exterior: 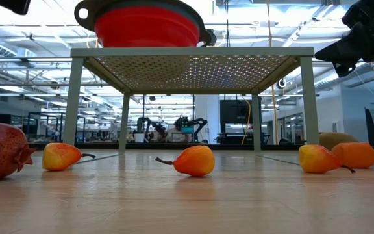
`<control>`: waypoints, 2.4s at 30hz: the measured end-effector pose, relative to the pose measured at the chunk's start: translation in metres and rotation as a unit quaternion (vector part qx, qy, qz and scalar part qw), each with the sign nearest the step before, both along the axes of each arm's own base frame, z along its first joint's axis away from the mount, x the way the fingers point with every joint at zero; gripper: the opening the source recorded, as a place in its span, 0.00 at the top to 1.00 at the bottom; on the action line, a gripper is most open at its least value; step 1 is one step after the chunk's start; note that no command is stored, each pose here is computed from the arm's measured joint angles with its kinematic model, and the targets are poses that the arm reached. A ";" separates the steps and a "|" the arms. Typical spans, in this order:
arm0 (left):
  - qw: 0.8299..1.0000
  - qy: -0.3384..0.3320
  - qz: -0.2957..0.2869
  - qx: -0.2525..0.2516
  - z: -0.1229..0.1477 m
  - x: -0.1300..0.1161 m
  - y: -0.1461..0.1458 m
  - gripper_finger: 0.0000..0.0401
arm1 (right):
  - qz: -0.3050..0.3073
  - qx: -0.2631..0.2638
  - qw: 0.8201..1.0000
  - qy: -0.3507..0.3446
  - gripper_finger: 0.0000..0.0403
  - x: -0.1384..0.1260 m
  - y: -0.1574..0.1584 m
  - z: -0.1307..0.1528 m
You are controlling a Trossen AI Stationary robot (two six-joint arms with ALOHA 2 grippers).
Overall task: Pick & Place Fruit
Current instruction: Put the kiwi fruit into the strainer
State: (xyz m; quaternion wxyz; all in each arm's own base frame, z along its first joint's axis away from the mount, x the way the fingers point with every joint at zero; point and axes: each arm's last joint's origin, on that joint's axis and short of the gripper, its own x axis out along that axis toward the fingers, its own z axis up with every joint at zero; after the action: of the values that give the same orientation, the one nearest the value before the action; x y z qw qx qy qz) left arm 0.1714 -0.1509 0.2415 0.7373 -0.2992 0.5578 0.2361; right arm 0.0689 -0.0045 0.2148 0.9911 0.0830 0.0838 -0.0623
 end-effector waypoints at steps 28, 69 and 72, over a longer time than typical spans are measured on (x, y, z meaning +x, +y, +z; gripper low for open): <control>0.999 0.030 0.018 0.031 -0.020 0.009 -0.008 0.39 | 0.000 0.000 1.000 0.000 1.00 0.000 0.000 0.000; 1.000 0.007 -0.004 0.024 -0.019 0.012 -0.012 0.07 | 0.014 -0.077 0.997 0.009 1.00 0.000 0.000 0.000; 1.000 0.003 -0.003 0.028 -0.019 0.012 -0.012 0.08 | 0.014 -0.077 0.997 0.009 1.00 0.000 0.000 0.000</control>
State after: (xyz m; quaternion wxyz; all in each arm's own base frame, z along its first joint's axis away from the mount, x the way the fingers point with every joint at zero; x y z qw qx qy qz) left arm 0.1835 -0.1630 0.2220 0.7442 -0.2759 0.5544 0.2503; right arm 0.0689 -0.0045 0.2148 0.9945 0.0049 0.0884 -0.0557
